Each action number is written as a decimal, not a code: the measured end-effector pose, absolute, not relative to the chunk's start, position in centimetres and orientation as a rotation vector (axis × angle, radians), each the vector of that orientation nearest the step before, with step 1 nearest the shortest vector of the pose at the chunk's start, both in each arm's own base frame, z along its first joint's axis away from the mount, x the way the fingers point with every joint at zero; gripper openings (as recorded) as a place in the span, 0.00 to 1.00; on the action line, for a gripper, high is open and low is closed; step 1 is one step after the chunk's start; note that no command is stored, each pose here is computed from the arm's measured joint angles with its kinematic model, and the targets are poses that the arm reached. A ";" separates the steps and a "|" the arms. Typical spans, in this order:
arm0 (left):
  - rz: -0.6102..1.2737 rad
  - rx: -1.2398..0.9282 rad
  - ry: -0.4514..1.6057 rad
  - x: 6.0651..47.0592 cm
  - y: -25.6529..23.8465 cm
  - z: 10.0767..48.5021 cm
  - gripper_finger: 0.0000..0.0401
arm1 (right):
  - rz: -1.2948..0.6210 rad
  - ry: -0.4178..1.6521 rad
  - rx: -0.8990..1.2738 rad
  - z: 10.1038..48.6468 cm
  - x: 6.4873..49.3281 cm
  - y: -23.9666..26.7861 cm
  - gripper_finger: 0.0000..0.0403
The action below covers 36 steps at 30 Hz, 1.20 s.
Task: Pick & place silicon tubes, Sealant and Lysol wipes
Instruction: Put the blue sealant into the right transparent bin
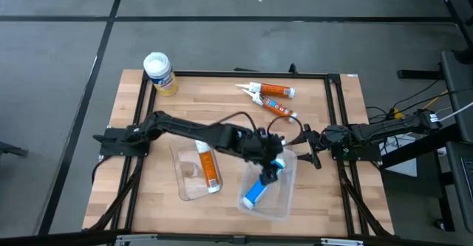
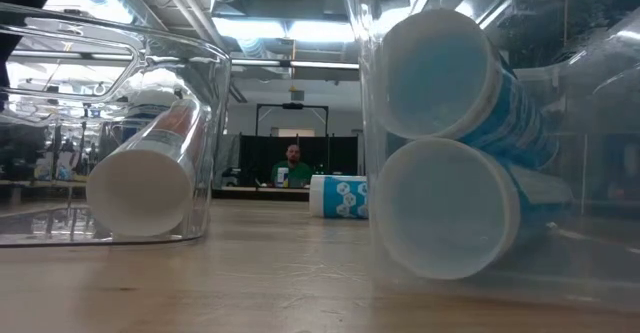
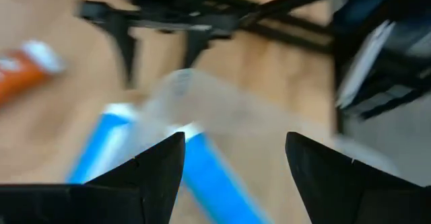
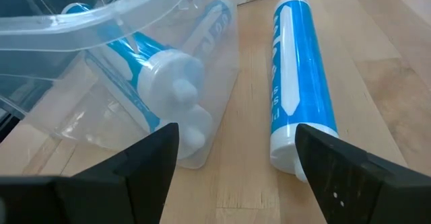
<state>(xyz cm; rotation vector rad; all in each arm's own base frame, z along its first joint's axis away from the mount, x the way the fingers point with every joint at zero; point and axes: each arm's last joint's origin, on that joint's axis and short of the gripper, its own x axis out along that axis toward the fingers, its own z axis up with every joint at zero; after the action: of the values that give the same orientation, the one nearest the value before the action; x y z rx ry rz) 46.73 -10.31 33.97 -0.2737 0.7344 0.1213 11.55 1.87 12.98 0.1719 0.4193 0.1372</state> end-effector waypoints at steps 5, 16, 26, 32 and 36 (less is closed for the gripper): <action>0.187 -0.030 0.858 43.8 -7.5 35.9 0.63 | 0.137 0.420 0.172 13.0 11.5 1.9 0.74; 0.262 0.225 1.166 39.2 -0.6 36.9 0.63 | 0.137 0.419 0.172 13.0 11.5 1.9 0.74; 0.176 0.360 1.157 37.2 1.8 36.9 0.63 | 0.137 0.420 0.172 13.0 11.5 1.9 0.74; 0.154 0.340 1.087 35.9 2.3 35.5 0.63 | 0.137 0.419 0.172 13.0 11.5 1.9 0.74; 0.129 0.375 1.050 34.7 2.2 34.0 0.63 | 0.137 0.419 0.172 13.0 11.5 1.9 0.74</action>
<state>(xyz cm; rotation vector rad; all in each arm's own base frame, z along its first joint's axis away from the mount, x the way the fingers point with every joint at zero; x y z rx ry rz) 34.70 2.24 34.04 0.3747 1.0497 0.1292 11.55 1.87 12.98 0.1721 0.4195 0.1370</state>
